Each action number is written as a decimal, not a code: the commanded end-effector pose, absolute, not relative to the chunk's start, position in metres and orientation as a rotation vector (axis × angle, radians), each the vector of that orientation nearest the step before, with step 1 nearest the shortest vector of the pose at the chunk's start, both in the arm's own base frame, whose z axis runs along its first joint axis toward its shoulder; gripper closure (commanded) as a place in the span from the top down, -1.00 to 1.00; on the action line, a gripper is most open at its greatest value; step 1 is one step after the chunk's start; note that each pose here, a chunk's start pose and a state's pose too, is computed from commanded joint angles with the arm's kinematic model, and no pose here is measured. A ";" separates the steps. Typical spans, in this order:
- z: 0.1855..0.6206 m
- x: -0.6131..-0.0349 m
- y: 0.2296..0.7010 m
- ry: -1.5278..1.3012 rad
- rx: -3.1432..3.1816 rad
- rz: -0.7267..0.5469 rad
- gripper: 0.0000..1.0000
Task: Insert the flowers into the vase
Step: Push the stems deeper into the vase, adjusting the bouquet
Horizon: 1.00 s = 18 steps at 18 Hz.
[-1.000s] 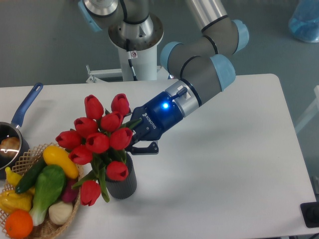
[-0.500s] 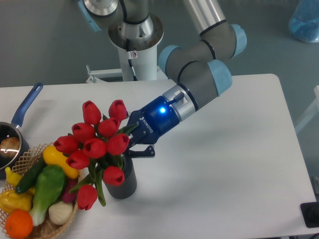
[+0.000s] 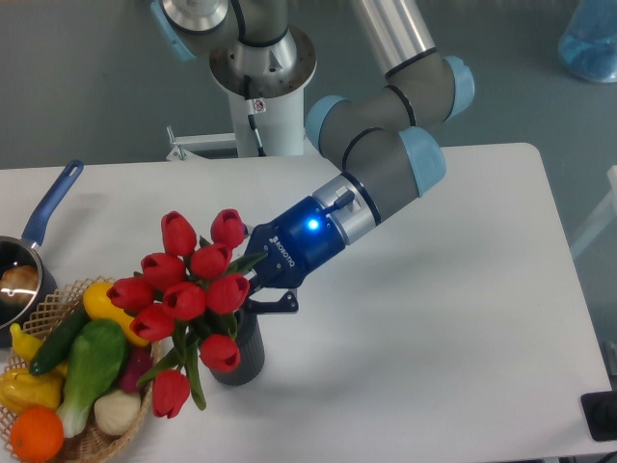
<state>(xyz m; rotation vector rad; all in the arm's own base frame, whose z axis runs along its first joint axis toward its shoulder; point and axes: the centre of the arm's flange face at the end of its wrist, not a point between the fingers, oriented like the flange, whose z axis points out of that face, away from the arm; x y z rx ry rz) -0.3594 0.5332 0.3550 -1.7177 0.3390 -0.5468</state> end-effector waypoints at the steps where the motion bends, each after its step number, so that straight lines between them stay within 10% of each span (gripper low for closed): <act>1: 0.355 -0.359 0.531 0.331 -1.716 -0.553 -0.72; 18: 0.318 -0.342 0.518 0.373 -1.695 -0.537 -0.71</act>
